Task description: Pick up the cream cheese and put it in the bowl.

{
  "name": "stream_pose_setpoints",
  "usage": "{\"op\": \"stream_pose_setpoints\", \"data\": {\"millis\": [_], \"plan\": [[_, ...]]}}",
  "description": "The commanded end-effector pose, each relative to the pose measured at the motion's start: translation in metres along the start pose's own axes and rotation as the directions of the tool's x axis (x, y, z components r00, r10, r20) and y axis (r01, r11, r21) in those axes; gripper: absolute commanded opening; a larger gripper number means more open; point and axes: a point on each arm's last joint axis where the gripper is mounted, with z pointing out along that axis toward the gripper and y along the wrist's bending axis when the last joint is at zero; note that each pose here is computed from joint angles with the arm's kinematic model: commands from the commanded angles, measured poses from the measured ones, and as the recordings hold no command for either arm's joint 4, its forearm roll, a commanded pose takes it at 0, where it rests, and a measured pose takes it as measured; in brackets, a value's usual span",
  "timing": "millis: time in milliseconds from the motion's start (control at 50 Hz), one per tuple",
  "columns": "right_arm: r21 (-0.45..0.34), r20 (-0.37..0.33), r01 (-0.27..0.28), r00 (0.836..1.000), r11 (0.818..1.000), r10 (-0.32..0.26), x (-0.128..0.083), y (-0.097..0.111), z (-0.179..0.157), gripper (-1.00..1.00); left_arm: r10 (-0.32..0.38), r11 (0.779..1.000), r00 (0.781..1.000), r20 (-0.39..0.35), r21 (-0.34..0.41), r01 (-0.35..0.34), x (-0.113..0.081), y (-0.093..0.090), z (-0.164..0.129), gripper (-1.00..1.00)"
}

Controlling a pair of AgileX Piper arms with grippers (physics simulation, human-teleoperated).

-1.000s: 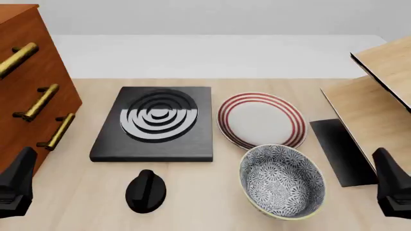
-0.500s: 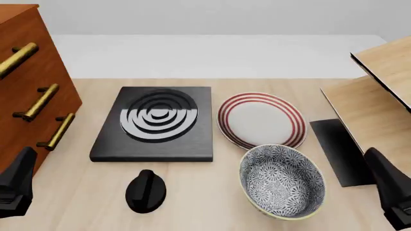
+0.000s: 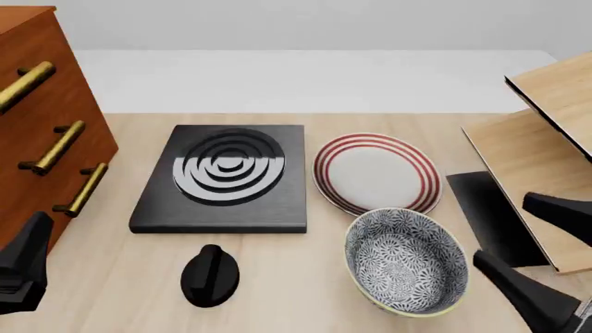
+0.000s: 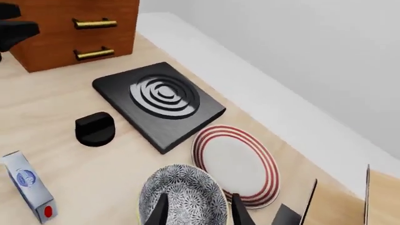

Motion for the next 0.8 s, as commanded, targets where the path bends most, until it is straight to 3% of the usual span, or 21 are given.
{"op": "stream_pose_setpoints", "data": {"millis": [20,200,280,340,380,600,800], "plan": [[-0.198,-0.044,0.075,0.995,0.977,-0.086,-0.013,0.01,0.015,1.0,0.0,1.0,1.0,0.0,0.0,0.0,0.0,0.0,0.0,1.0],[-0.297,-0.074,0.089,0.99,0.951,-0.116,-0.02,0.017,0.025,1.0,0.0,1.0,1.0,0.0,0.0,0.0,0.0,0.0,0.0,1.0],[-0.335,-0.109,0.119,0.98,0.934,-0.164,-0.017,0.022,0.032,1.0,0.0,1.0,1.0,0.0,0.0,0.0,0.0,0.0,0.0,1.0],[-0.343,-0.113,0.116,0.98,0.932,-0.164,-0.018,0.022,0.033,1.0,0.0,1.0,1.0,0.0,0.0,0.0,0.0,0.0,0.0,1.0],[-0.374,-0.123,0.121,0.976,0.919,-0.179,-0.017,0.027,0.038,1.0,0.0,1.0,1.0,0.0,0.0,0.0,0.0,0.0,0.0,1.0],[-0.476,-0.122,0.121,0.972,0.871,-0.202,-0.021,0.048,0.058,1.0,0.0,1.0,1.0,0.0,0.0,0.0,0.0,0.0,0.0,1.0],[-0.528,-0.106,0.127,0.971,0.839,-0.214,-0.028,0.062,0.068,1.0,0.0,1.0,1.0,0.0,0.0,0.0,0.0,0.0,0.0,1.0]]}}
